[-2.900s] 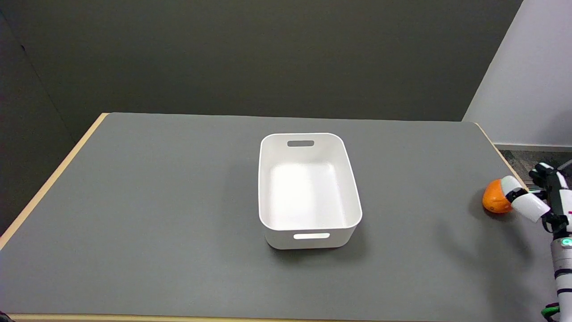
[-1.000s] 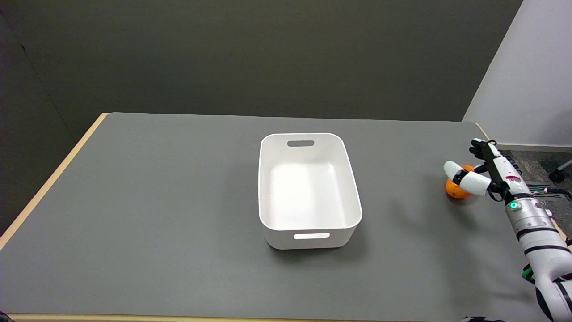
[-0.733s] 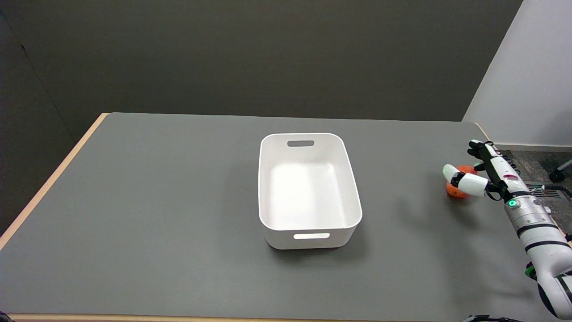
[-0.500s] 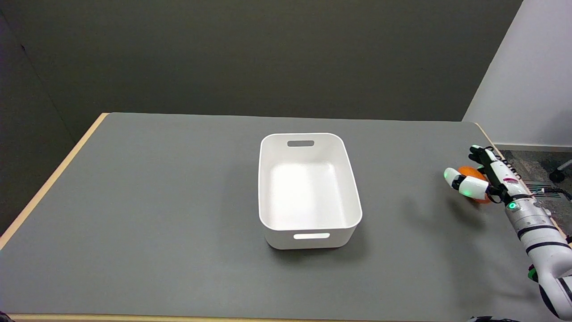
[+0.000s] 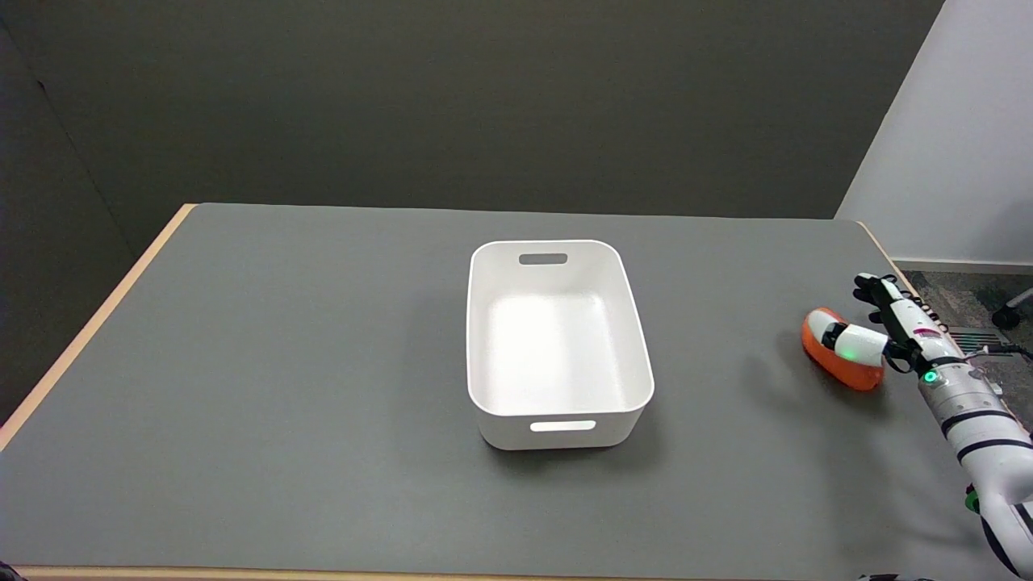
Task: Pick up mango.
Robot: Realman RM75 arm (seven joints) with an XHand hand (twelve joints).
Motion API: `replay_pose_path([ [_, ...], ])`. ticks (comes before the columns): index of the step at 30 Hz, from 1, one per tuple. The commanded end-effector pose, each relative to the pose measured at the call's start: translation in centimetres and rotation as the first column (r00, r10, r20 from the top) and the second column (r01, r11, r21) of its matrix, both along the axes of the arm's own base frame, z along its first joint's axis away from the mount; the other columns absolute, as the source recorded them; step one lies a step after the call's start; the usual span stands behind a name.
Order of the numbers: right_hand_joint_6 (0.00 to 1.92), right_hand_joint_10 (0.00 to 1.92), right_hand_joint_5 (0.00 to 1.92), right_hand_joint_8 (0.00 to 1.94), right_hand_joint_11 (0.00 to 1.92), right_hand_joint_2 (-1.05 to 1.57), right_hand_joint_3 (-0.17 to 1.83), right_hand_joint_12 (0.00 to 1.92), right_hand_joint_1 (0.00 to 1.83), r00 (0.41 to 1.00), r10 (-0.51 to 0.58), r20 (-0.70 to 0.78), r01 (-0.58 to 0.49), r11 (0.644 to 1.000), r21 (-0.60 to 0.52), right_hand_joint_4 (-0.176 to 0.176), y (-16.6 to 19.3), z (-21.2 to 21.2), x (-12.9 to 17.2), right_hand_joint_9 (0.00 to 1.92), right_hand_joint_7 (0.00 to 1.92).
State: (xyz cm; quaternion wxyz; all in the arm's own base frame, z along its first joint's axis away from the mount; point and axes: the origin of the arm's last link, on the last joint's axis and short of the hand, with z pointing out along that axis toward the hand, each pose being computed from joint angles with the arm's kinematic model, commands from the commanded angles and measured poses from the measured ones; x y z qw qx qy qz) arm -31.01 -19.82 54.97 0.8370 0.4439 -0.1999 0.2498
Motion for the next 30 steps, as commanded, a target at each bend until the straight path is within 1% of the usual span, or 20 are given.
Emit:
replay_pose_path([
  [1, 0.37, 0.63, 0.06, 0.39, 0.00, 0.59, 0.90, 1.21, 0.62, 0.999, -0.044, -0.002, 0.044, 0.999, -0.022, -0.176, 2.1, 0.2, -0.7, 0.00, 0.06],
  [5, 0.38, 0.67, 0.07, 0.40, 0.00, 0.59, 0.88, 1.28, 0.63, 0.999, -0.042, 0.021, 0.043, 0.999, -0.012, -0.176, 2.8, -1.0, -1.1, 0.00, 0.08],
  [12, 0.39, 0.70, 0.08, 0.41, 0.01, 0.59, 0.87, 1.30, 0.62, 0.997, -0.049, 0.058, 0.047, 0.999, 0.023, -0.176, 3.5, -3.4, -2.1, 0.00, 0.08],
  [17, 0.39, 0.78, 0.10, 0.40, 0.10, 0.62, 0.83, 1.36, 0.62, 0.996, -0.057, 0.072, 0.053, 0.997, 0.056, -0.176, 3.0, -4.3, -2.7, 0.01, 0.13],
  [20, 0.42, 0.85, 0.13, 0.45, 0.22, 0.62, 0.85, 1.49, 0.66, 0.997, -0.047, 0.065, 0.043, 0.997, 0.066, -0.176, 2.5, -4.3, -2.4, 0.09, 0.20],
  [23, 0.51, 1.05, 0.19, 0.64, 0.49, 0.64, 0.91, 1.75, 0.81, 0.999, -0.024, 0.046, 0.020, 0.996, 0.084, -0.176, 1.8, -4.2, -1.7, 0.31, 0.40],
  [24, 0.52, 1.08, 0.20, 0.67, 0.50, 0.64, 0.91, 1.76, 0.82, 0.999, -0.019, 0.036, 0.016, 0.996, 0.092, -0.176, 1.5, -4.2, -1.5, 0.34, 0.43],
  [25, 0.55, 1.13, 0.22, 0.75, 0.51, 0.65, 0.92, 1.78, 0.85, 0.999, -0.017, 0.028, 0.014, 0.995, 0.096, -0.176, 1.3, -4.1, -1.4, 0.39, 0.46],
  [26, 0.61, 1.23, 0.26, 0.95, 0.49, 0.68, 0.92, 1.86, 0.93, 1.000, -0.008, 0.011, 0.006, 0.994, 0.106, -0.176, 1.0, -4.1, -1.0, 0.49, 0.51],
  [27, 0.68, 1.33, 0.30, 1.18, 0.44, 0.74, 0.88, 1.92, 1.02, 1.000, 0.003, 0.003, -0.003, 0.994, 0.113, -0.176, 0.8, -4.0, -0.8, 0.58, 0.56],
  [29, 0.84, 1.44, 0.33, 1.60, 0.22, 1.06, 0.51, 1.92, 1.22, 0.999, 0.032, -0.025, -0.028, 0.992, 0.126, -0.176, 0.2, -3.8, 0.0, 0.63, 0.58],
  [30, 1.12, 1.56, 0.39, 1.70, 0.21, 1.19, 0.34, 1.92, 1.22, 0.999, 0.038, -0.028, -0.034, 0.991, 0.126, -0.176, 0.1, -3.7, 0.1, 0.66, 0.58],
])
